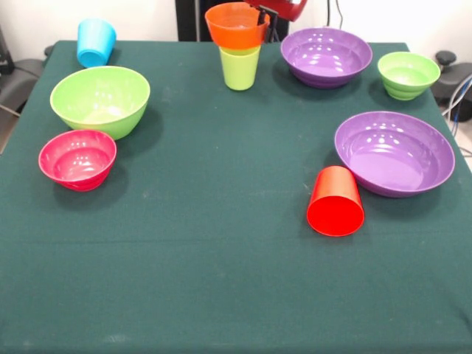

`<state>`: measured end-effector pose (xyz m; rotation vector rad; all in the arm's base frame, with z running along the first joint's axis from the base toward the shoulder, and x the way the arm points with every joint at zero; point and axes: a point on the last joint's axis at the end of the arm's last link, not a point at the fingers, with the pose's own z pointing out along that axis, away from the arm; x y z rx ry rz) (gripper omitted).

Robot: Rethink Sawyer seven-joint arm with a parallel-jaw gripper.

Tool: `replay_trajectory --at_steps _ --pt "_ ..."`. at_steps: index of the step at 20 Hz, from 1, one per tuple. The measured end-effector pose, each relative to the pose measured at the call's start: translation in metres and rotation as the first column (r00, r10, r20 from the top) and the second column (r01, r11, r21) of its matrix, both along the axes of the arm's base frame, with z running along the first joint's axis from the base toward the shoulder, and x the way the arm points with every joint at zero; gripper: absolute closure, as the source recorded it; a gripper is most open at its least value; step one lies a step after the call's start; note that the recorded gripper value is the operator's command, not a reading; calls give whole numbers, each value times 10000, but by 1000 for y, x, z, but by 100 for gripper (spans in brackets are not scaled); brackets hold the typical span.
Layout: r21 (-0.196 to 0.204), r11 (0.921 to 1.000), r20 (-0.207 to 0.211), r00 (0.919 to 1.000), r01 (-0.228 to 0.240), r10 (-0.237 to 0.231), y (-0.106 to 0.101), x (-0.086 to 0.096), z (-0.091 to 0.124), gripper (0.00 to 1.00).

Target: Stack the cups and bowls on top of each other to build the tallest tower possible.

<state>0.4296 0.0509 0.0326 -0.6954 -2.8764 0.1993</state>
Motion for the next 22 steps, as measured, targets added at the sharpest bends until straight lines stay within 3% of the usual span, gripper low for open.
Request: replay_trajectory --at_steps 22 --pt "-11 10000 6 10000 37 -36 -3 3 -2 100"
